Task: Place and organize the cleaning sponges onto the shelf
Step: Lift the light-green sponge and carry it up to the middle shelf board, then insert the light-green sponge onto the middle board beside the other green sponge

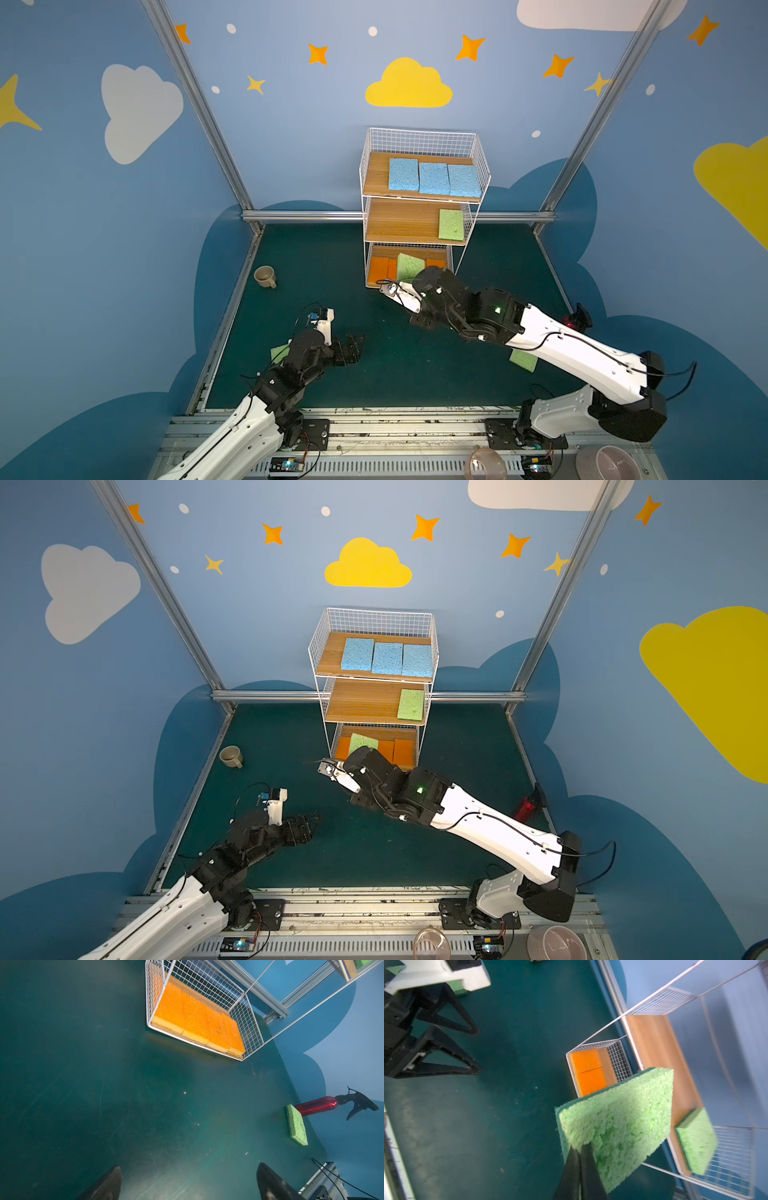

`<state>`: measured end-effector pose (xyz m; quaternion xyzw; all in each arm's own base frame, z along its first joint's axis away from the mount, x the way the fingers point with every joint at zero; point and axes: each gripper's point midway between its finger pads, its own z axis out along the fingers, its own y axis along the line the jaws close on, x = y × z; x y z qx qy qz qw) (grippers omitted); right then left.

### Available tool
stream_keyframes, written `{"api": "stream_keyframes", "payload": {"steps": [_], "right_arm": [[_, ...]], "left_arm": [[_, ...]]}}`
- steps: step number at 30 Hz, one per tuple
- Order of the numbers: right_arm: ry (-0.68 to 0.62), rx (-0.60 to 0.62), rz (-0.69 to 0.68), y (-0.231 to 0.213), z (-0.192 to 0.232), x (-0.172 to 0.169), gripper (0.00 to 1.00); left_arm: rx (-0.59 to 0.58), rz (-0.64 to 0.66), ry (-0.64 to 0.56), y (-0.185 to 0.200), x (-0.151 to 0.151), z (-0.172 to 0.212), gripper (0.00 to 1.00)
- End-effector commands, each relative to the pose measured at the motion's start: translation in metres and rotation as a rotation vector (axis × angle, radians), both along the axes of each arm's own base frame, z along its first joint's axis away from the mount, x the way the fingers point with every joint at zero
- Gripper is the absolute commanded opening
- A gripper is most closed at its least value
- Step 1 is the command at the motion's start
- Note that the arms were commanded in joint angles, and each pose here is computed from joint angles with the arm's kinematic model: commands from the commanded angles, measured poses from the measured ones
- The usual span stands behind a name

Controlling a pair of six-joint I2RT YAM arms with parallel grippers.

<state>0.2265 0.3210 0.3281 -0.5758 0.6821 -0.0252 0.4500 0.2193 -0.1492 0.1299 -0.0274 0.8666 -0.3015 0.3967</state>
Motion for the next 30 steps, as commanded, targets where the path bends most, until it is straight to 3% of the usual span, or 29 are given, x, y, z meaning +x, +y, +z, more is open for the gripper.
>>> {"api": "stream_keyframes", "payload": {"steps": [1,12,30], "right_arm": [[-0.07,-0.082,0.041,-0.009,0.018,0.013,0.0],[-0.166,-0.19,-0.028,-0.019,0.037,0.063,0.0],[-0.18,-0.178,-0.157,-0.032,0.021,0.129,0.0]], "left_arm": [[-0.03,-0.012,-0.074,-0.007,0.011,0.027,1.0],[-0.021,-0.024,-0.082,-0.018,0.027,0.033,1.0],[0.001,-0.038,-0.051,-0.031,0.049,0.023,1.0]]}}
